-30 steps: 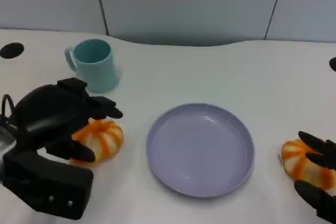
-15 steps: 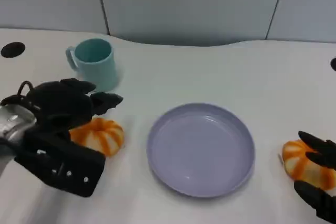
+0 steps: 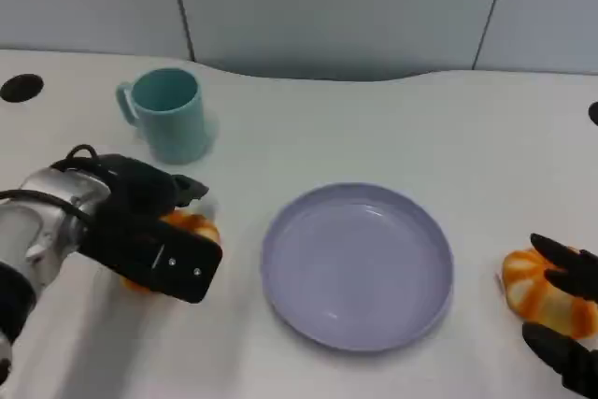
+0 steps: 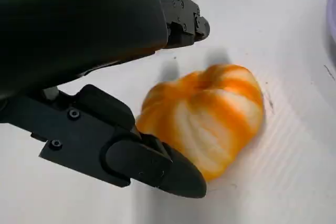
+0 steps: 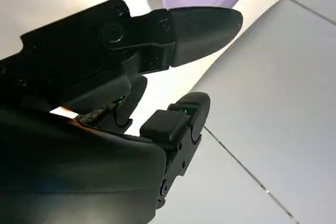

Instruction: Grasp the bread from the table and place it into the plate.

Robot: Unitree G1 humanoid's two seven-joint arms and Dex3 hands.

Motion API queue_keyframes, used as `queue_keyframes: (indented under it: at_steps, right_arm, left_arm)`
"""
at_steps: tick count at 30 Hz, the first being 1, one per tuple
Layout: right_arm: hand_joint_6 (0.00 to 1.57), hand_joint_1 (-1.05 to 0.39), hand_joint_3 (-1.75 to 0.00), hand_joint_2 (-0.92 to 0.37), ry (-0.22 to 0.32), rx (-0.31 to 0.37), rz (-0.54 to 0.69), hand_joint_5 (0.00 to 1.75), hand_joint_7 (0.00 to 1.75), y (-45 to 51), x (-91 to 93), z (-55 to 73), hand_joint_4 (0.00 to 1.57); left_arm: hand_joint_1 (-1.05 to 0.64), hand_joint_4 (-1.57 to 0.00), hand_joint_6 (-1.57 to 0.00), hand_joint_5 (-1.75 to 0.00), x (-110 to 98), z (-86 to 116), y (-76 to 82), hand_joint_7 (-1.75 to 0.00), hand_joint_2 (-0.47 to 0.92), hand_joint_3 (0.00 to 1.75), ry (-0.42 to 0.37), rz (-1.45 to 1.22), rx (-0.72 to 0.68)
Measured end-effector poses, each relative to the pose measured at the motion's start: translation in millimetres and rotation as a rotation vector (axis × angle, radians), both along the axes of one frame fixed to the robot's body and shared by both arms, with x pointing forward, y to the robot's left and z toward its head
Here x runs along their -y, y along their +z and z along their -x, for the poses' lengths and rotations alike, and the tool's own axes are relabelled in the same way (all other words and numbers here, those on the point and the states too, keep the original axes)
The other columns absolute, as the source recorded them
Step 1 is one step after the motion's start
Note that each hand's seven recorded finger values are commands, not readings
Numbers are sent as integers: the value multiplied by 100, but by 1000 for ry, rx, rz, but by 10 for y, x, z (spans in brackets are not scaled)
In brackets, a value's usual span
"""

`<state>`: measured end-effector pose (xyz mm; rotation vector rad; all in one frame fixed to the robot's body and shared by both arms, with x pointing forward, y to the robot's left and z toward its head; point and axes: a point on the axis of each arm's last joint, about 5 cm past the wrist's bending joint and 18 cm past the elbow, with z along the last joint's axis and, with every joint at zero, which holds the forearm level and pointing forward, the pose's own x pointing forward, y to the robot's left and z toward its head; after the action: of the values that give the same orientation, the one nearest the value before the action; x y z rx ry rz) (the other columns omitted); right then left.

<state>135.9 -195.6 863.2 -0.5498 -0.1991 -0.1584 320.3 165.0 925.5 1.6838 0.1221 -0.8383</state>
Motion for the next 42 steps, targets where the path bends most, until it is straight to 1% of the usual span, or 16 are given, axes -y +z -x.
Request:
queue_keyframes:
  at_steps: [5, 8, 13, 17, 21, 23, 25, 26, 28, 32, 33, 34, 35, 40, 41, 42]
  right_arm:
    - [66, -39, -33, -92, 0, 3, -5, 17, 0, 1, -4, -1, 80]
    - [66, -39, -33, -92, 1, 6, -3, 17, 0, 2, -4, -2, 80]
    - [66, -41, -33, -92, 4, 12, -4, 18, 0, 4, -4, 1, 81]
    - [66, -41, -32, -92, 0, 16, -16, 16, 0, 5, 2, 8, 79]
    - [67, -40, -32, -92, 6, 29, -21, 18, 0, 10, 2, 10, 82]
    - [67, -40, -32, -92, 5, 31, -22, 18, 0, 11, 3, 11, 83]
    - [67, -39, -32, -92, 4, 32, -22, 18, 1, 12, 7, 11, 83]
    - [67, -39, -32, -92, 3, 32, -22, 18, 0, 12, 8, 11, 84]
    - [67, -39, -32, -92, 3, 35, -25, 19, 0, 14, 11, 13, 84]
    - [67, -39, -32, -92, -1, 45, -36, 19, 0, 19, 22, 17, 85]
    - [68, -38, -32, -92, -2, 45, -36, 19, 1, 20, 24, 17, 84]
    - [68, -38, -32, -92, -3, 45, -36, 19, 1, 20, 27, 17, 84]
    - [68, -37, -31, -92, -5, 46, -35, 19, 1, 21, 30, 18, 84]
    - [69, -35, -31, -92, -10, 51, -40, 20, 1, 20, 43, 22, 86]
    - [69, -35, -31, -92, -11, 50, -39, 20, 1, 20, 47, 24, 86]
    - [68, -35, -31, -92, -13, 50, -38, 20, 1, 20, 50, 24, 86]
  left_arm:
    - [-96, -3, -6, -2, 39, -32, -107, -2, 92, 42, 3, -59, 27]
    - [-96, -2, -6, -2, 55, -29, -175, -1, 92, 44, 38, -72, 10]
    - [-90, -5, -5, -3, 43, -13, -246, -1, 92, 44, 59, -78, 13]
    - [-87, -10, -6, -6, 18, 9, -299, -1, 92, 41, 84, -46, 41]
    - [-82, -21, -11, -11, -13, 30, -337, -3, 92, 30, 98, -18, 85]
    - [-81, -23, -12, -12, -29, 49, -367, -3, 92, 28, 102, -2, 106]
    - [-67, -30, -23, -19, -39, 62, -388, -7, 92, 20, 112, 17, 120]
    - [-64, -31, -27, -21, -39, 65, -393, -8, 92, 18, 121, 33, 130]
    - [-62, -33, -33, -24, -39, 72, -407, -11, 92, 16, 158, 88, 144]
    - [-61, -33, -35, -26, -29, 85, -432, -11, 92, 16, 192, 133, 145]
    - [-41, -36, -40, -67, -29, 85, -432, -38, 89, 14, 194, 137, 147]
    - [-30, -32, -35, -99, -30, 84, -431, -66, 88, 13, 202, 146, 146]
    - [-22, -31, -30, -126, -31, 81, -427, -96, 85, 12, 218, 165, 141]
    - [-20, -40, -28, -165, -13, 15, -331, -144, 84, 9, 276, 231, 84]
    - [-21, -40, -28, -168, -12, 5, -315, -148, 84, 9, 279, 235, 77]
    - [-22, -42, -29, -167, -9, -4, -301, -147, 86, 9, 282, 240, 71]
